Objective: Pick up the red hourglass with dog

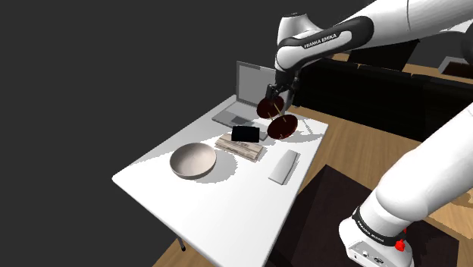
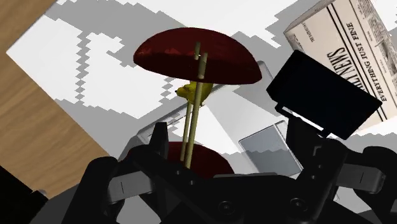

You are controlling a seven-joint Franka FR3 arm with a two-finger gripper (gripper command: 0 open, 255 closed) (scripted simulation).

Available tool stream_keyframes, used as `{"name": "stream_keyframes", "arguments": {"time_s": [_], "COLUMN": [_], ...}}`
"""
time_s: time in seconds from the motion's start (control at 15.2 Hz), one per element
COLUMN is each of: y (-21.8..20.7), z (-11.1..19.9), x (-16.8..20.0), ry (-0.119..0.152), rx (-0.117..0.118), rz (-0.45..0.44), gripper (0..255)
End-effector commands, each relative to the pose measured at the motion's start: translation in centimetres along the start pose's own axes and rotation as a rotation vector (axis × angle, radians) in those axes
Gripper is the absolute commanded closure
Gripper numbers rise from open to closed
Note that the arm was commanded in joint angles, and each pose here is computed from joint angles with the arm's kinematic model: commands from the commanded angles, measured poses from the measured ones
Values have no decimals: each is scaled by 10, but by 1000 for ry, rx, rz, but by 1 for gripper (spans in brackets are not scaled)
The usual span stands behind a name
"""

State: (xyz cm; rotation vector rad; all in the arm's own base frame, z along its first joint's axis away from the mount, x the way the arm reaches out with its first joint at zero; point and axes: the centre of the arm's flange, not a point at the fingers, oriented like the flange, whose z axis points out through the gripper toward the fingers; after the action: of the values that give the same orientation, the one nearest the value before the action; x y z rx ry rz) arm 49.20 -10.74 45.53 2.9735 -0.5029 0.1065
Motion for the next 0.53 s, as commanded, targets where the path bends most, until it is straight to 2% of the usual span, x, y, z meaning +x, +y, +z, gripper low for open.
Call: {"name": "stream_keyframes", "arguments": {"time_s": [0.0,0.33,0.46], "y": [8,30,32], "z": [18,59,68], "x": [22,70,74], "ry": [-4,-16,-17], "rx": [-6,-20,-21], "rz": [48,166,176], "gripper": [0,0,0]}}
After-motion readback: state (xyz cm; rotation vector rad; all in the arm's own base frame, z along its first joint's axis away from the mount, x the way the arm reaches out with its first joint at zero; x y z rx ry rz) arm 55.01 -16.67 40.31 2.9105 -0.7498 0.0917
